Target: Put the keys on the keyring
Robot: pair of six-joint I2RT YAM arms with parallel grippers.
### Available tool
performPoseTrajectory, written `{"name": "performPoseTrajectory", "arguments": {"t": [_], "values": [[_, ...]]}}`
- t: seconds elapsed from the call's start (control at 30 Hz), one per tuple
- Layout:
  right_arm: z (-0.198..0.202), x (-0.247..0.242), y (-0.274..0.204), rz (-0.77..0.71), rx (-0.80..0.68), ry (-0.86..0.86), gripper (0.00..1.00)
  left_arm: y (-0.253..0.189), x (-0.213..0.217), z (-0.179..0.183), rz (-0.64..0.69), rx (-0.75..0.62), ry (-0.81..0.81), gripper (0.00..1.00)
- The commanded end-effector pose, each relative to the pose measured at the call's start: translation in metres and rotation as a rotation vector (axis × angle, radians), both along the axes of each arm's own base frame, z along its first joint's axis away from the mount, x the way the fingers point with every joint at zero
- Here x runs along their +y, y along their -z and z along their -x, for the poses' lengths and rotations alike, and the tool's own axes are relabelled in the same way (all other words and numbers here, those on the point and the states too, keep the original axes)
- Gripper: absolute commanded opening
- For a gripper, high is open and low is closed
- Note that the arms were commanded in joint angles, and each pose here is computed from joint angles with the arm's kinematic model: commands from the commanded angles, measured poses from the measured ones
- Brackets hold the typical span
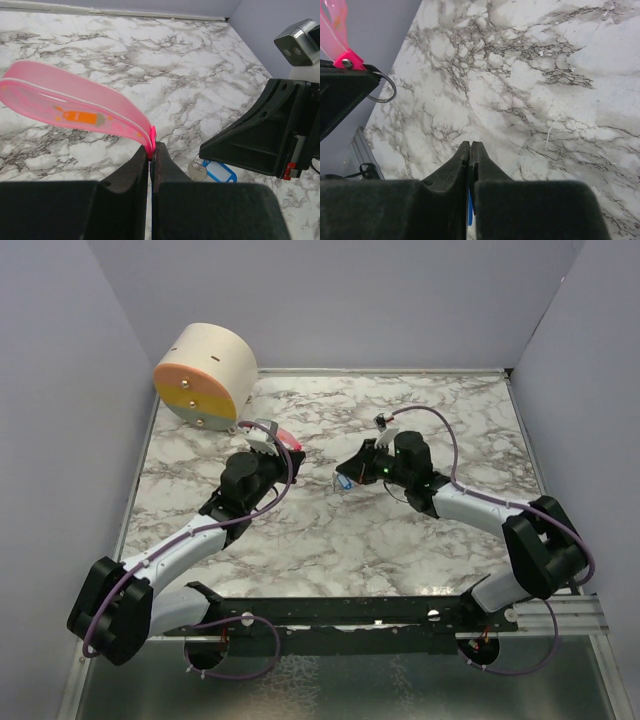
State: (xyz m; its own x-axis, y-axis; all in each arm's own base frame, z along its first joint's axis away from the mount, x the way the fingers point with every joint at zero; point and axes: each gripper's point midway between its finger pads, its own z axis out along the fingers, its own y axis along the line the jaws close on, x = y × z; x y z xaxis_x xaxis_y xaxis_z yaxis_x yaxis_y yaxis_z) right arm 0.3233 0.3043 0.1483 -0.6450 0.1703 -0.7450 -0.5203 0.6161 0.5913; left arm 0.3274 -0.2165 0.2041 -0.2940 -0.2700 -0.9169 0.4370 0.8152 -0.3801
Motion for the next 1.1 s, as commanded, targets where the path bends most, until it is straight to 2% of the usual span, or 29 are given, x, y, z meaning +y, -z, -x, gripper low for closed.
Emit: {"name": "performPoseTrajectory", "arguments": {"t": [0.0, 0.37, 0.6, 1.07], "values": [[-0.005, -0.006, -0.035, -0.137, -0.048, 0.094, 0.01, -0.021, -0.015, 0.008, 0.045, -0.071, 0.083, 0.00], [0.004, -0.026, -0.049, -0.329, -0.058, 0.215, 0.01, -0.029, -0.049, 0.021, 0.032, -0.105, 0.138, 0.00], [0.012, -0.027, -0.054, -0.405, -0.027, 0.218, 0.01, -0.030, -0.059, 0.025, 0.013, -0.124, 0.130, 0.00], [0.019, -0.032, -0.056, -0.466, 0.027, 0.236, 0.01, -0.029, -0.066, 0.025, 0.000, -0.140, 0.104, 0.00]]}}
